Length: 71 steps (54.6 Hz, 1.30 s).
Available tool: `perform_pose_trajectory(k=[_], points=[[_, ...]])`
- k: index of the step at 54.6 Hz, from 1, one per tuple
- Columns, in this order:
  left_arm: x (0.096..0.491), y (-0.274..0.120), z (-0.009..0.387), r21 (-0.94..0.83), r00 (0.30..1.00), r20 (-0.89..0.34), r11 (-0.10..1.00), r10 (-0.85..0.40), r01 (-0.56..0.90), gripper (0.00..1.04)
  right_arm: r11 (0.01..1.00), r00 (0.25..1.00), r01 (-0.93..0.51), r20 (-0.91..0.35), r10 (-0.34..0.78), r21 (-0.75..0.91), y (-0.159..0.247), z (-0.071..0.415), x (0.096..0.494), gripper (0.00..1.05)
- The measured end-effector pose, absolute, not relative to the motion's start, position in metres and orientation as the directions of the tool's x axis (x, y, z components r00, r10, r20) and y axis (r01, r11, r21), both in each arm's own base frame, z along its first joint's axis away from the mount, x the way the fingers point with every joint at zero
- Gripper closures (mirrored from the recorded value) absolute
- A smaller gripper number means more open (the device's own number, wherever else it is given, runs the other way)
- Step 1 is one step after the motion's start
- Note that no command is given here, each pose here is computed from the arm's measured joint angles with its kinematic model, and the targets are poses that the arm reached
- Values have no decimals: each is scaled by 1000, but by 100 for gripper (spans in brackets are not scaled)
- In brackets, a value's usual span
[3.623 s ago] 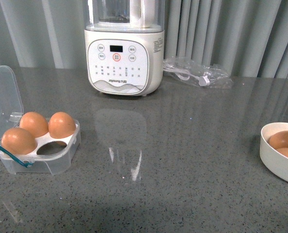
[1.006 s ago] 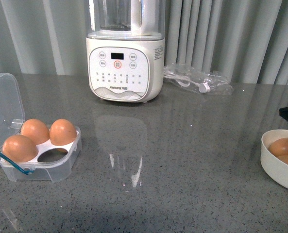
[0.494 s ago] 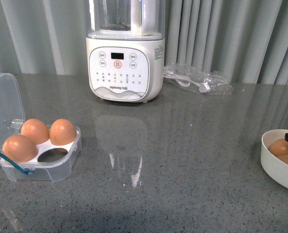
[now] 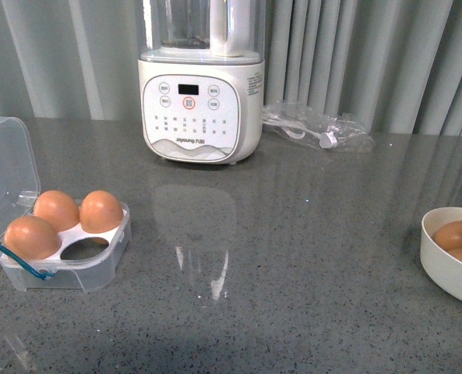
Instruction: Put egg into box
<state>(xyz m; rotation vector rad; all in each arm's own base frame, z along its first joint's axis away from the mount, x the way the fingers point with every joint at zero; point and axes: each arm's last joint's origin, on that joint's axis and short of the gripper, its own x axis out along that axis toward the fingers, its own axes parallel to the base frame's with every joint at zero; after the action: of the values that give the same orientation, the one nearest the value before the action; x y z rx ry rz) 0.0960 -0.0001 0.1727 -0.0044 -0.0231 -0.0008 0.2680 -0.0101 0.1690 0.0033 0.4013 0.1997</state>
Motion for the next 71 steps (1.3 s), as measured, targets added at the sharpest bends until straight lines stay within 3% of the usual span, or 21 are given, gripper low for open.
perform_pose_trajectory(k=[28, 44, 58, 71], points=[[96, 0, 173, -4, 1000, 23, 1000, -1, 1, 7, 974, 930, -224, -292, 223, 32, 1, 212, 262, 63], [96, 0, 173, -4, 1000, 23, 1000, -1, 1, 7, 949, 932, -305, -177, 315, 83, 53, 251, 290, 63], [96, 0, 173, -4, 1000, 23, 1000, -1, 1, 7, 785, 756, -597, -211, 620, 166, 156, 245, 309, 64], [96, 0, 173, -4, 1000, 23, 1000, -1, 1, 7, 704, 657, -688, -259, 708, 179, 205, 223, 306, 64]])
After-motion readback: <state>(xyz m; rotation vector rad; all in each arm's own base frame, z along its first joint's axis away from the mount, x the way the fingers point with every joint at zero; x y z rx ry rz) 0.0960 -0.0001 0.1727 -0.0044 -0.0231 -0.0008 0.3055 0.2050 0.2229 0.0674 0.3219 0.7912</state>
